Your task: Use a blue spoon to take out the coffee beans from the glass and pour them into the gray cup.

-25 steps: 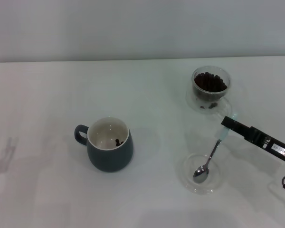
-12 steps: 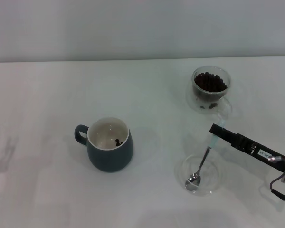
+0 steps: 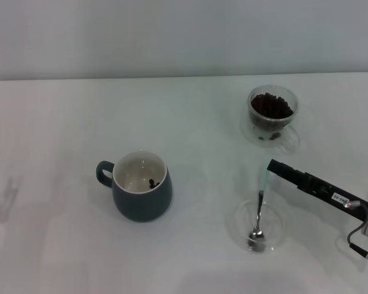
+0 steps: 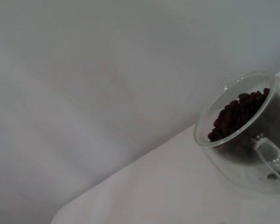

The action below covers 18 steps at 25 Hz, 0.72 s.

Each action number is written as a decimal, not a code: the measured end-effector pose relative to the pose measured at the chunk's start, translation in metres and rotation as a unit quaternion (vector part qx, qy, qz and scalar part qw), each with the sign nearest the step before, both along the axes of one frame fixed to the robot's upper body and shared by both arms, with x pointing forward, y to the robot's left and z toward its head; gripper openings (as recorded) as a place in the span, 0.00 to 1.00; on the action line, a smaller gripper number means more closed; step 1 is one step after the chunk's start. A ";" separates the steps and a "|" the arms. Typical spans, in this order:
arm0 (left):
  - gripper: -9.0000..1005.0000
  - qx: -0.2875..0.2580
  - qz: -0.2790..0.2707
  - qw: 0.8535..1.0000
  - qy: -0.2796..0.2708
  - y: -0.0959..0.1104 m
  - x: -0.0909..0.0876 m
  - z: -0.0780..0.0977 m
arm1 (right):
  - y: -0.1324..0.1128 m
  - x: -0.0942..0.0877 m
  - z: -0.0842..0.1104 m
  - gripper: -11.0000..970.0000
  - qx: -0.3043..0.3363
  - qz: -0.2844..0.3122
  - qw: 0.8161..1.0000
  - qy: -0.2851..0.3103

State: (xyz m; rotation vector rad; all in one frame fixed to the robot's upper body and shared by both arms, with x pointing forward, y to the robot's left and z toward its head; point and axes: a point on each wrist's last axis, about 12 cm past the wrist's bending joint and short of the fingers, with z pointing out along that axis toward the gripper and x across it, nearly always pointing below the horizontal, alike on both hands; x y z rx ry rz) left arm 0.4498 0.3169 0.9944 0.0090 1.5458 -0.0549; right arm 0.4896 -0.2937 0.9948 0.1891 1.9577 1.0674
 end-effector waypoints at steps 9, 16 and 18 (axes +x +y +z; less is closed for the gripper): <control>0.83 -0.002 0.002 1.000 0.002 0.000 -0.002 -0.001 | -0.013 0.002 0.006 0.73 0.007 -0.018 1.000 -0.016; 0.83 -0.004 0.003 1.000 0.005 0.001 -0.003 -0.002 | -0.046 0.003 0.023 0.87 -0.043 -0.070 0.990 -0.114; 0.83 -0.003 0.003 1.000 0.007 0.001 -0.002 -0.002 | -0.055 0.004 0.026 0.88 -0.091 -0.099 0.978 -0.159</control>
